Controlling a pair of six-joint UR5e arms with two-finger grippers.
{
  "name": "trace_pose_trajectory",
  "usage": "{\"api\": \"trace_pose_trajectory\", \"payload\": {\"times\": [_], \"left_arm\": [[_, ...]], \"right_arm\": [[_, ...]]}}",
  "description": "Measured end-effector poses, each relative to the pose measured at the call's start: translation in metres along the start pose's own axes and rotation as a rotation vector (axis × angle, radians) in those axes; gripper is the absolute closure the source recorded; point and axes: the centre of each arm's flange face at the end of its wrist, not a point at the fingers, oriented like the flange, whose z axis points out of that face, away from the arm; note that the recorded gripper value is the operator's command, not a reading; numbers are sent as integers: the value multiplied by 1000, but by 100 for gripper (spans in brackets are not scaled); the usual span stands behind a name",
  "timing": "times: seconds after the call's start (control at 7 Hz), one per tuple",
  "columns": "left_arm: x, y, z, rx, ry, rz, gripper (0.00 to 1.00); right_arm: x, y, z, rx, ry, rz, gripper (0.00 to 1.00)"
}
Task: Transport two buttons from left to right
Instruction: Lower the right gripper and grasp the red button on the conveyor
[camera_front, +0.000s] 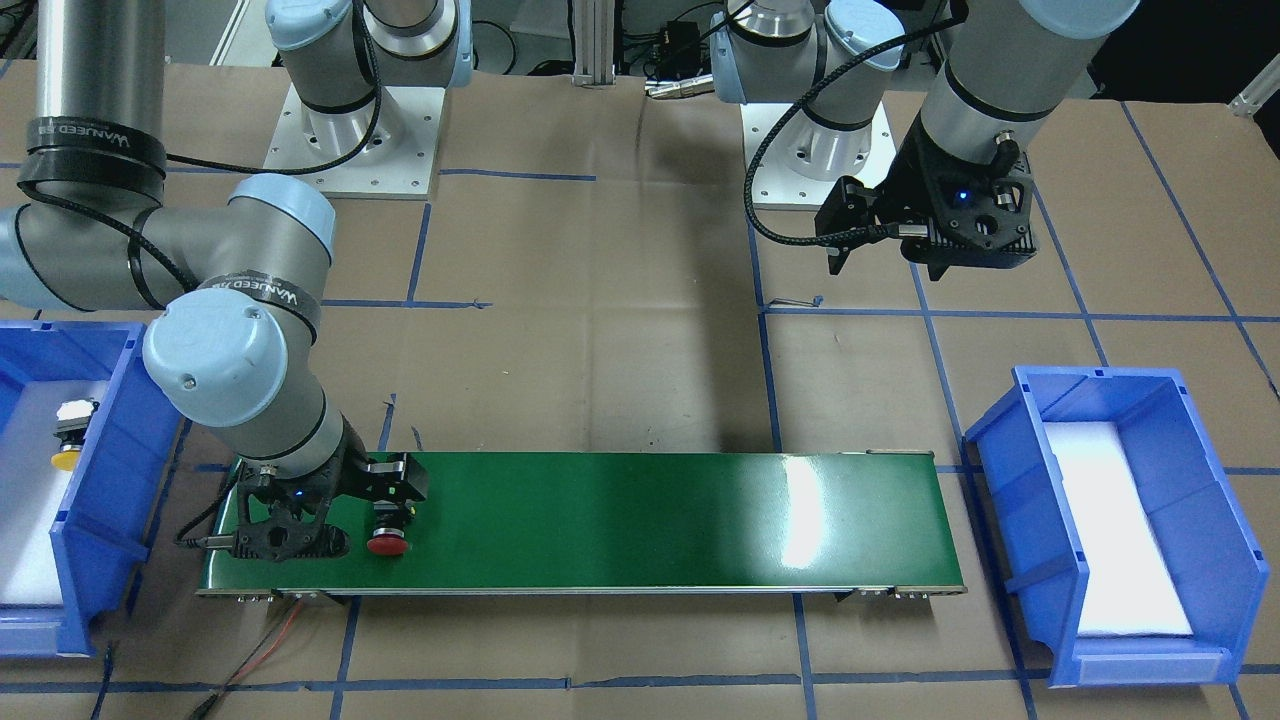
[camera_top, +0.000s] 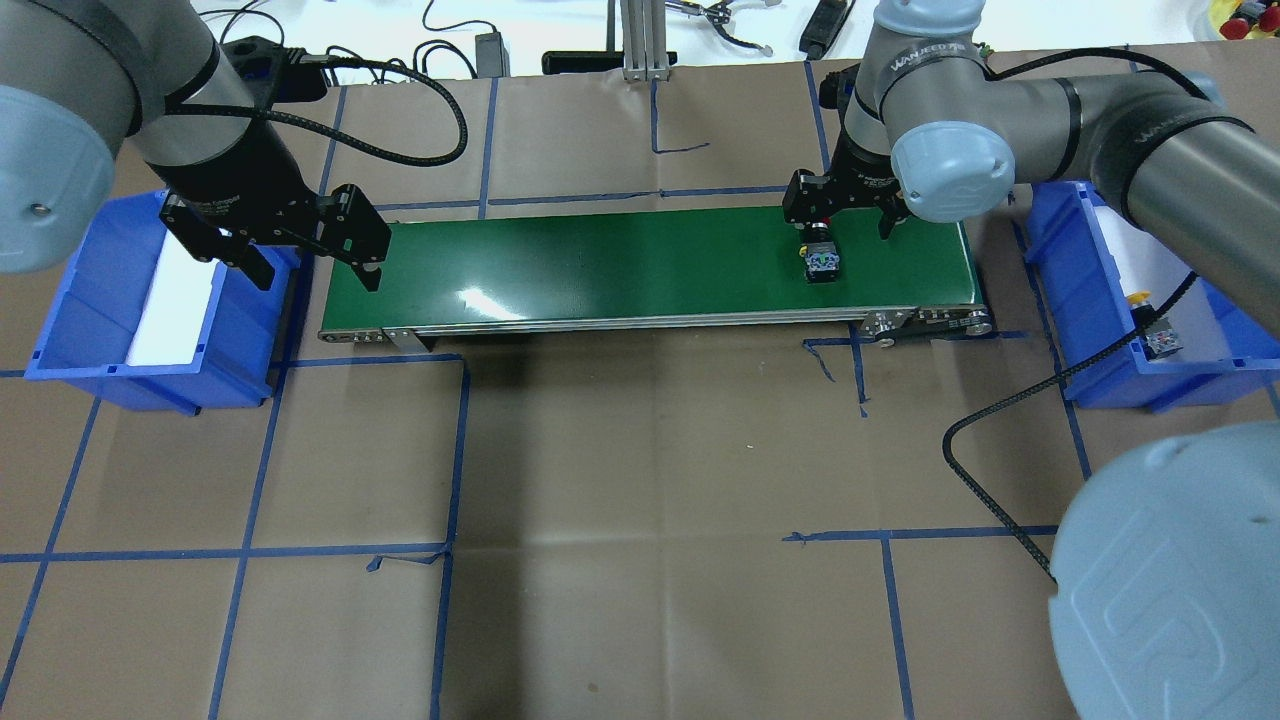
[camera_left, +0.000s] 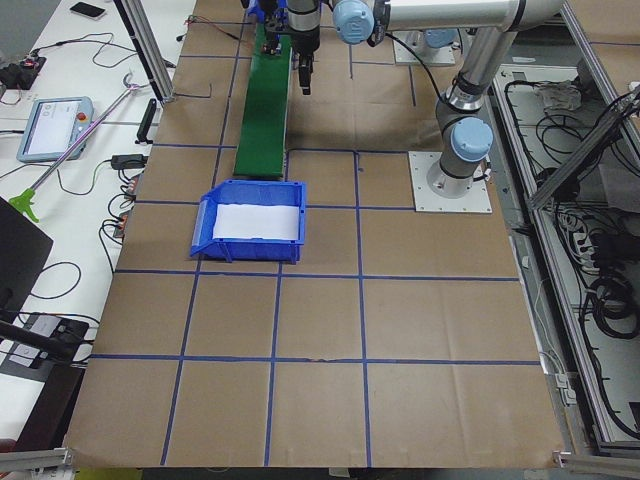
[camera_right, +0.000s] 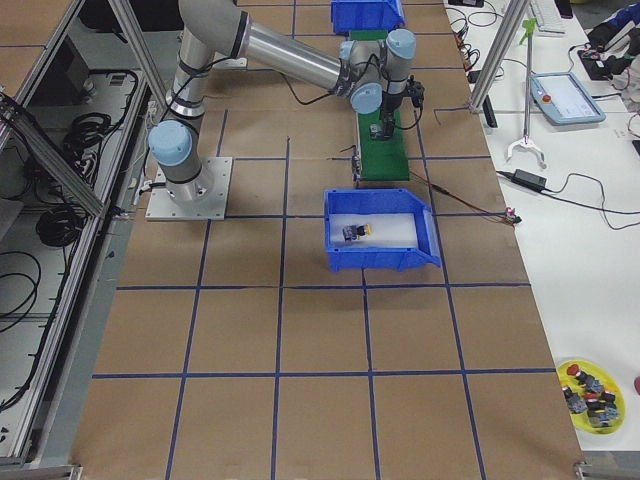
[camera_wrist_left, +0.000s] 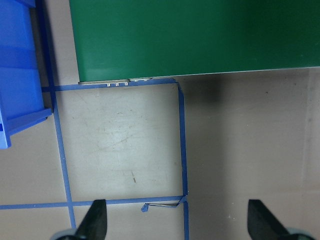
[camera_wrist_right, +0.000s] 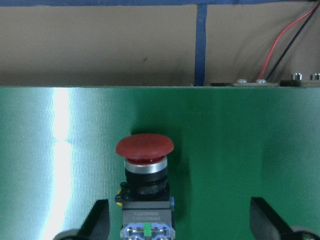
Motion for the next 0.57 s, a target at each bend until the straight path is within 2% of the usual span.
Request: {"api": "trace_pose_trajectory", "payload": {"times": [0.29, 0.57], "left_arm": [[0, 0, -1, 3, 0, -19, 0], [0, 1, -1, 4, 0, -51, 0]], "right_arm": [[1, 2, 16, -29, 2, -1, 5], [1, 4, 25, -47, 3, -1, 79]]}}
